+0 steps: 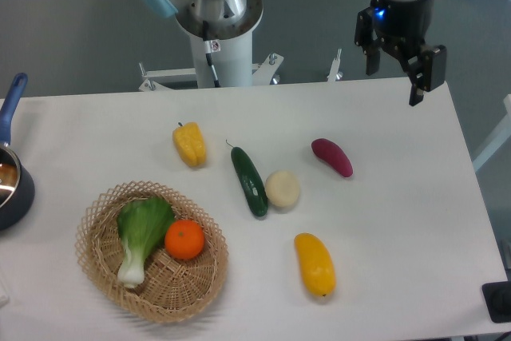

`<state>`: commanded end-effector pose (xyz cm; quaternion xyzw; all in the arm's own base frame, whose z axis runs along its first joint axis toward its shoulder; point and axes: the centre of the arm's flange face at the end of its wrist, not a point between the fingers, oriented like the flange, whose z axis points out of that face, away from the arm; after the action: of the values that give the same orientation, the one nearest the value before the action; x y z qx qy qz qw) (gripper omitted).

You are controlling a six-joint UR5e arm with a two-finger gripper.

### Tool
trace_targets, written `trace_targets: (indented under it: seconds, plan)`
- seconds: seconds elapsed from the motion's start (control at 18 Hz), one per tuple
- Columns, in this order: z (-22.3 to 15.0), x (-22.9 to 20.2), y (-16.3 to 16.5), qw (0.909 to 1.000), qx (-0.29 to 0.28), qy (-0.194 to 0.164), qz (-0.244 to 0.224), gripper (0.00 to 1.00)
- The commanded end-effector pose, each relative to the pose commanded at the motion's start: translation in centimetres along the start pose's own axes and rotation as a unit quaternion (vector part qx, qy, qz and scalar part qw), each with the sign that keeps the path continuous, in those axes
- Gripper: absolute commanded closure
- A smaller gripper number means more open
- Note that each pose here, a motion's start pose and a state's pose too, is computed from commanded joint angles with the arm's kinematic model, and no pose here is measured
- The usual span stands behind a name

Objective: Pick up the mango from the table
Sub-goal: 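Move the gripper from its start pose toward the yellow mango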

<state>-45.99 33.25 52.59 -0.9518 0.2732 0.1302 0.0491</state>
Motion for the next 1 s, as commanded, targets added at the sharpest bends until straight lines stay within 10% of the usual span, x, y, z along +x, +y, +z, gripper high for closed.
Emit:
trace_targets:
  seconds: [0.56, 1.0]
  plan:
    - [1.4, 0.2, -0.6, 0.9997, 0.002, -0.019, -0.017, 0.0]
    - [4.9, -0.3, -7.7, 0.9776, 0.035, -0.048, -0.202, 0.0]
